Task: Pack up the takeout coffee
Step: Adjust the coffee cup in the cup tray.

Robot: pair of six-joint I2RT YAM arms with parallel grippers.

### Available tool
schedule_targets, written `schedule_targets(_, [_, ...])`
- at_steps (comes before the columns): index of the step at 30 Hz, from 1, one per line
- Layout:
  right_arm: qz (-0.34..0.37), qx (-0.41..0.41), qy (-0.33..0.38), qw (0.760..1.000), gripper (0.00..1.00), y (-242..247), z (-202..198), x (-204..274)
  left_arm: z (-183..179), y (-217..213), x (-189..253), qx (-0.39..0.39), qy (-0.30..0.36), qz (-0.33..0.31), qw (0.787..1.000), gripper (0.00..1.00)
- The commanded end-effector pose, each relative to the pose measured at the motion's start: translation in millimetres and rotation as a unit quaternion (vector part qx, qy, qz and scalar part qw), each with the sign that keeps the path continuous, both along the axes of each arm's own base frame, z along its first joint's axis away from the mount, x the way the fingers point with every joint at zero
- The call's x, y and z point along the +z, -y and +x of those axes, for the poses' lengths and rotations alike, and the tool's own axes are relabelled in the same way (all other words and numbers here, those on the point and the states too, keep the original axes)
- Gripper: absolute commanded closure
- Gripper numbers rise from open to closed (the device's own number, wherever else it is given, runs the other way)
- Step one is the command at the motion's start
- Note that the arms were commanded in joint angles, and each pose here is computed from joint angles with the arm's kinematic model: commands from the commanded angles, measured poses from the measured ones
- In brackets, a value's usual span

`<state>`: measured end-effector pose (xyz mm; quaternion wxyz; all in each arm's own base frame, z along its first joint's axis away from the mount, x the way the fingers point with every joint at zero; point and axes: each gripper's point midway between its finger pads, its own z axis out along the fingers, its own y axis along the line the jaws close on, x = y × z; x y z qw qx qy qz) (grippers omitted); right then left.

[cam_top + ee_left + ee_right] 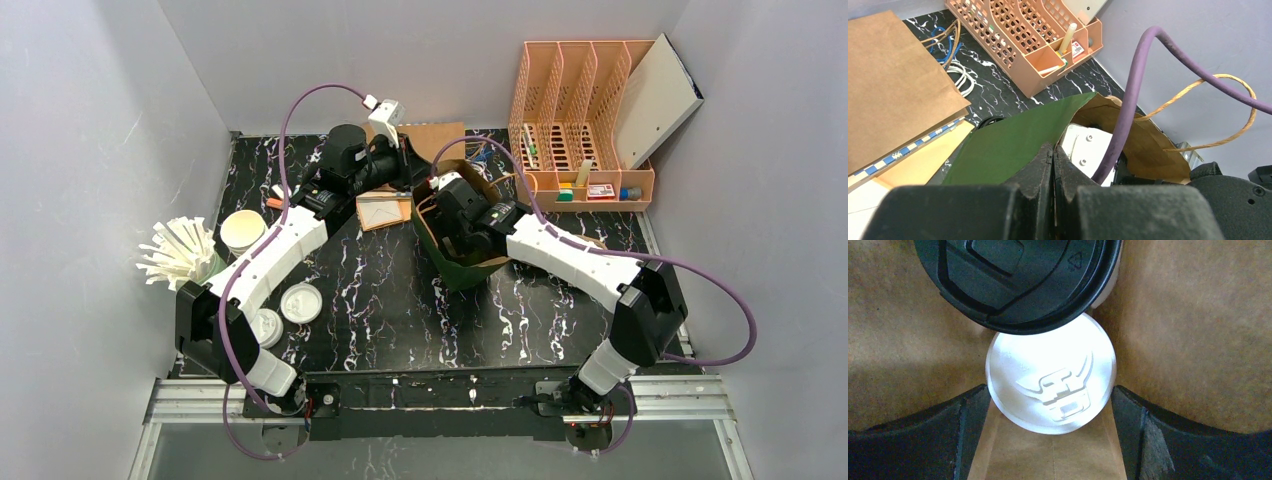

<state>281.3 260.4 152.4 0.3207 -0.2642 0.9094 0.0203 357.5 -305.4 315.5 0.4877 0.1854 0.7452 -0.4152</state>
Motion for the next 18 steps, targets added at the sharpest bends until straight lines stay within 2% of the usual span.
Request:
schedule_targets(1, [-0.018, 0.016, -0.01, 1.0, 0.02, 1, -2, -7, -25, 9, 47, -0.043, 0.048, -0.039, 0.997, 1.0])
schedule_targets(10, [0.035, 0.038, 0.04, 0.998, 0.19, -3, -2, 37, -24, 7, 44, -0.038, 0.05, -0.029, 0.998, 1.0])
schedule_targets(18, [0.069, 0.05, 0.069, 0.994, 0.19, 7, -14, 72, -18, 1, 34, -0.018, 0.046, -0.005, 0.999, 1.0])
